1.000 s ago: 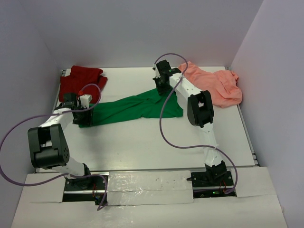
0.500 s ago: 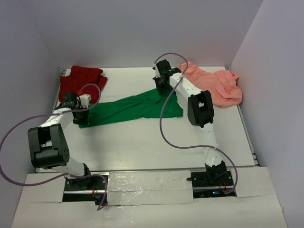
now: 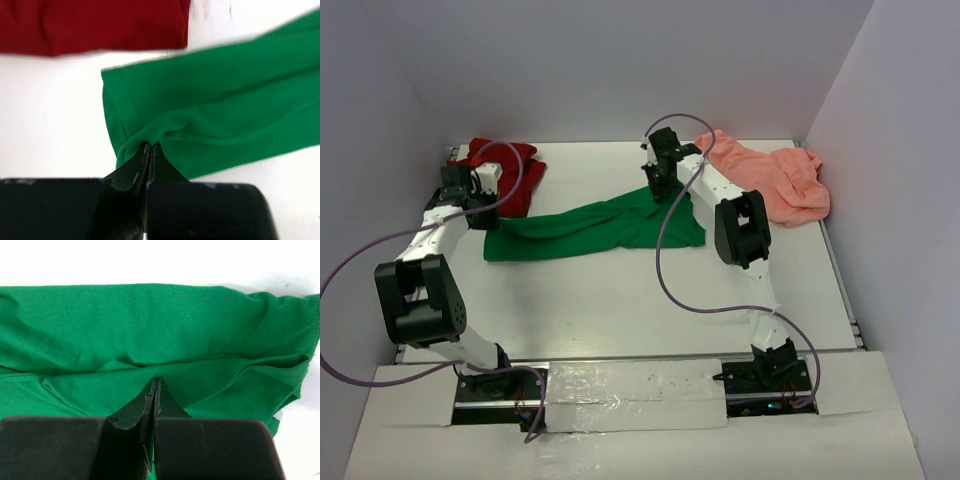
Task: Fold and stack the t-shirts
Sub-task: Fold the tshirt
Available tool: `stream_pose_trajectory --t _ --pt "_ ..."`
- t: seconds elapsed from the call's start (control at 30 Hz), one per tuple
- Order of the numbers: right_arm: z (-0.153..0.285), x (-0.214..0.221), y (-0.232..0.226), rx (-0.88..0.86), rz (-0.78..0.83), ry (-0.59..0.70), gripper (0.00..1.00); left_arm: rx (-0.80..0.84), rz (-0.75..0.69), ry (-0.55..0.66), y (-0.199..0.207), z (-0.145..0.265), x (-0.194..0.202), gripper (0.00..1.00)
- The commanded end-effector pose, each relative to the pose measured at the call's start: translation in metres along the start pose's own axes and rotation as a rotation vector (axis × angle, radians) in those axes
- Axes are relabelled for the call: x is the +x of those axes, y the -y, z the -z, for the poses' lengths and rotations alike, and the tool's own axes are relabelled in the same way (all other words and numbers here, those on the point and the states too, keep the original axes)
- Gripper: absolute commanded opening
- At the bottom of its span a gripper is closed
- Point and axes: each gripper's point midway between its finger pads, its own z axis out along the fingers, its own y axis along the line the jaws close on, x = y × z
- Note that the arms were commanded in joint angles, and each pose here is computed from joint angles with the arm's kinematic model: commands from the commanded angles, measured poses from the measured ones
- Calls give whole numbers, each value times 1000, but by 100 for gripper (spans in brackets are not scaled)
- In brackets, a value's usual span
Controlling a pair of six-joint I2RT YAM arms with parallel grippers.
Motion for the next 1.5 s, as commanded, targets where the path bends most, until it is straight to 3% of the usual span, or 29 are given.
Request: stream_pose_trajectory --t 0.0,0.1,0.13,0.17,0.2,0.23,0.3,0.33,0.57,0.77,1.03,1.1,1.17,1.23,1.27,1.33,1.37,1.47 --pt "29 -21 -6 -18 12 71 0 26 12 35 3 -3 -20 0" --pt "29 -22 -5 -15 14 73 0 34 10 27 3 -8 -20 0" --pt "29 -22 -5 -16 15 75 0 38 12 16 3 -12 -17 4" --pt "29 -22 -6 -20 14 74 0 41 12 12 3 -15 -16 14" --pt "30 -23 -6 -21 16 77 0 38 12 4 2 -17 -13 52" --pt "30 -22 -7 -23 17 74 0 38 17 -7 3 -21 -10 69" --pt "31 -24 -7 -24 16 79 0 12 19 6 -2 -25 -10 99" --pt "31 -22 -7 -26 17 74 0 5 21 1 -3 -27 -6 99" --pt "32 -22 -12 -36 23 76 0 -61 33 44 -14 -25 -15 99" --pt "38 -22 -17 -40 33 86 0 -31 16 135 -3 8 -28 99" --pt "44 -29 -25 -64 42 104 0 289 -77 -26 57 11 10 99" --pt "46 -32 -26 -62 41 110 0 305 -82 -62 62 1 20 97" --pt "46 -32 -28 -68 41 109 0 320 -98 -83 69 -7 26 86" --pt "45 -32 -28 -64 43 106 0 333 -105 -117 74 -21 34 56" --pt "45 -30 -28 -63 44 103 0 339 -100 -122 76 -26 34 28" --pt "43 -29 -26 -57 45 99 0 363 -95 -152 82 -37 41 5" --pt "43 -30 -26 -56 46 101 0 365 -107 -159 87 -40 42 0" --pt "42 -28 -26 -58 46 93 0 360 -117 -171 93 -51 45 0"
